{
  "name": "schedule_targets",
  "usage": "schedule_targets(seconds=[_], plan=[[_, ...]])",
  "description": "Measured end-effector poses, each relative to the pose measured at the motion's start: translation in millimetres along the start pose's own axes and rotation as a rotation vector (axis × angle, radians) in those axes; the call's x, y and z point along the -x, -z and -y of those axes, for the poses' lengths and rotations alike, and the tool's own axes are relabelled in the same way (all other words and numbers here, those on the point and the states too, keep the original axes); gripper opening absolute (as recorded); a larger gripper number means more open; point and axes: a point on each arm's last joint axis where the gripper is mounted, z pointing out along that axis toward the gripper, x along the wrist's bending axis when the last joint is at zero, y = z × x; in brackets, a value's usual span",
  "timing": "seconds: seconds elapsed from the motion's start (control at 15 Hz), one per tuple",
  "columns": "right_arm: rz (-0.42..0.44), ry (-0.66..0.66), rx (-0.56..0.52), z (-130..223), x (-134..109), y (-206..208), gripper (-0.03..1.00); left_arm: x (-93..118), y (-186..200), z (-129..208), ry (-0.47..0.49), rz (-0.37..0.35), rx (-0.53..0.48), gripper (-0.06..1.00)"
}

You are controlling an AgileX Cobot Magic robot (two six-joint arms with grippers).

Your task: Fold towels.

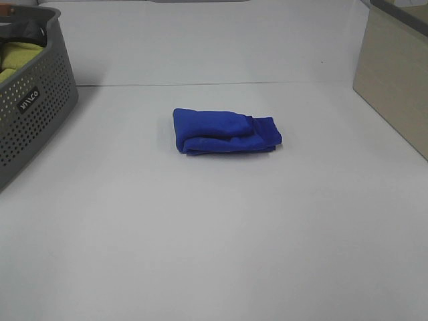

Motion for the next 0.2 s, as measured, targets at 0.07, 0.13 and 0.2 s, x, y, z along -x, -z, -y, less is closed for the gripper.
schedule_targets(seconds=[0.07,0.13,0.2], plan=[[0.0,0.0,0.0,0.0,0.0,0.0,0.78,0.0,0.1,0.1,0.0,0.0,0.001,0.56],[0.0,0.0,0.0,0.0,0.0,0.0,0.78,0.1,0.3,0.1,0.0,0.0,0.002,0.56],[0.0,0.0,0.0,0.0,0.0,0.0,0.78,0.1,0.3,0.1,0.0,0.0,0.002,0.56]])
